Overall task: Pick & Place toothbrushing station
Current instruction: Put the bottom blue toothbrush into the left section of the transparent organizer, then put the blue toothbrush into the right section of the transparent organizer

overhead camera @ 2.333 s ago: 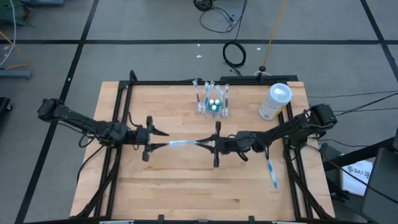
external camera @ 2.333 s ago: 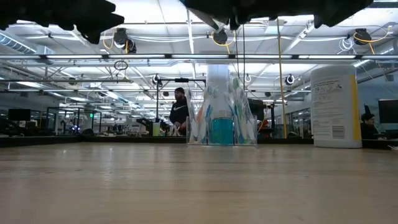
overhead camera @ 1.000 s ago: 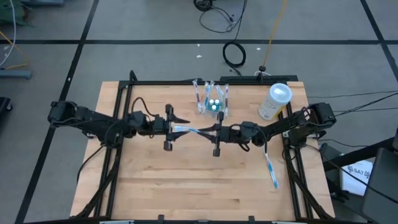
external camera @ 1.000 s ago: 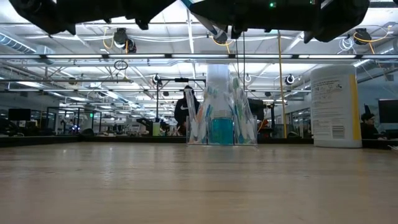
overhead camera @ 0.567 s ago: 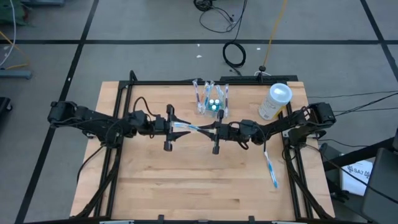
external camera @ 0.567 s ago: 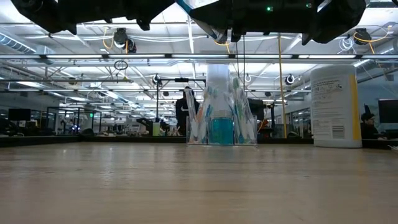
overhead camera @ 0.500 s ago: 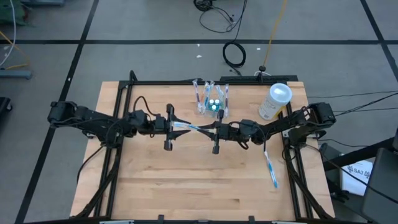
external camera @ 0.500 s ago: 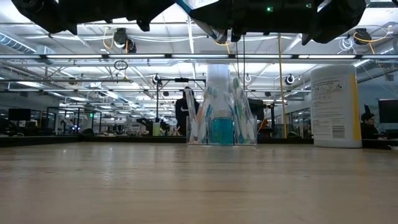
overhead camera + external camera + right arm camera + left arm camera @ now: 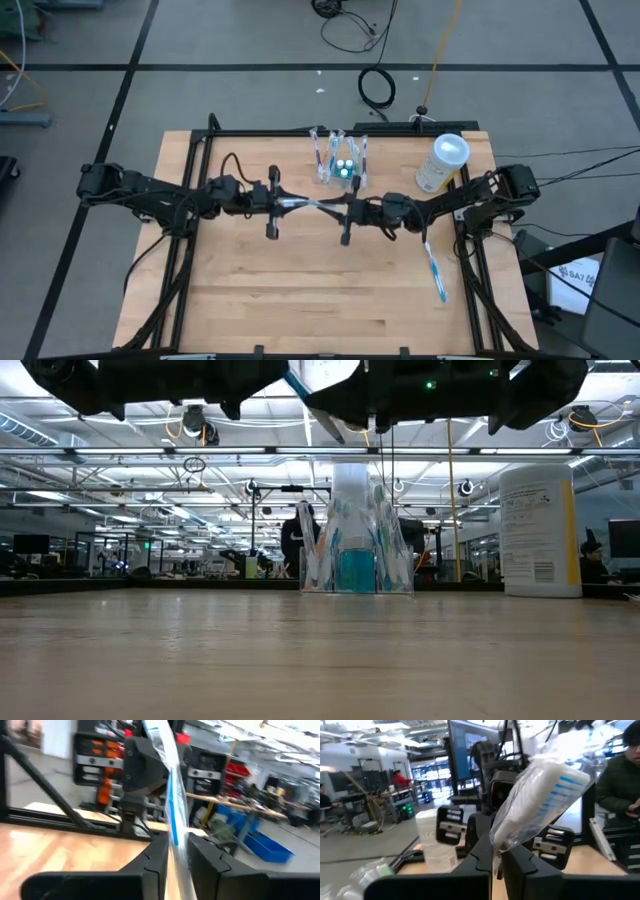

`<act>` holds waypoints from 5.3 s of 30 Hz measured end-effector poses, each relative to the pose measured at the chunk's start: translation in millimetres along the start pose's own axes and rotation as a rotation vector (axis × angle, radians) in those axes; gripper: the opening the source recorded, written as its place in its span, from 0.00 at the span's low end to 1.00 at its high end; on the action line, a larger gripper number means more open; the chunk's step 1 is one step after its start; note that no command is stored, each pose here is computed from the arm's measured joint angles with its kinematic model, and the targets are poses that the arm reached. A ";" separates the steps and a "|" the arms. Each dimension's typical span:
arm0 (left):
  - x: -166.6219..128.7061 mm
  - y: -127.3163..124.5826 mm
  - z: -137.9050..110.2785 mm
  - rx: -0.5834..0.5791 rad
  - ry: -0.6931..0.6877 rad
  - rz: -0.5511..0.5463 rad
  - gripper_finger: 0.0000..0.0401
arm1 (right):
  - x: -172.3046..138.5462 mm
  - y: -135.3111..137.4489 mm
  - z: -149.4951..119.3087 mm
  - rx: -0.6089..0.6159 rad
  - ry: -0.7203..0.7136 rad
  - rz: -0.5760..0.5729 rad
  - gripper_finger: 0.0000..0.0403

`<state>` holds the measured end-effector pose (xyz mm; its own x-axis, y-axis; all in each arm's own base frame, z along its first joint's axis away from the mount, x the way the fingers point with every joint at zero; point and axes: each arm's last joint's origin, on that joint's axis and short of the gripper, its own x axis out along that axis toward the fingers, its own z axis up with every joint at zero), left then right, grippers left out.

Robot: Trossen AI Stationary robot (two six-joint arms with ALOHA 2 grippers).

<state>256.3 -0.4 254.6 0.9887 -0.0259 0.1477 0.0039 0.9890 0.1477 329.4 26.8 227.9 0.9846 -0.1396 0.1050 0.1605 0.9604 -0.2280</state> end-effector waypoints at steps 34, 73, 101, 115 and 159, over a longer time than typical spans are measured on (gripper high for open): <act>71.8 94.3 -0.1 -0.117 0.668 0.451 0.02 | 2.1 -39.8 -27.7 -0.084 0.275 -0.365 0.31; 68.9 132.3 -79.9 -0.274 0.920 0.469 0.35 | 1.8 -43.0 -28.9 -0.120 0.295 -0.365 0.31; 2.4 111.3 21.6 -0.078 0.949 0.389 0.31 | 0.7 -31.2 -33.2 0.267 0.279 -0.277 0.31; -43.5 83.2 -19.0 -0.189 0.787 0.291 0.31 | -11.9 -1.7 -47.6 0.379 0.484 -0.225 0.31; -87.4 52.8 26.6 -0.181 0.562 0.233 0.31 | -120.4 42.0 4.4 1.163 1.167 -0.204 0.20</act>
<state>166.2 50.2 275.5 0.8941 0.2243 -0.3875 -0.2438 0.9698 -0.0010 217.3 85.0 209.9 0.5599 0.1437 -0.8160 0.6789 0.4849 0.5513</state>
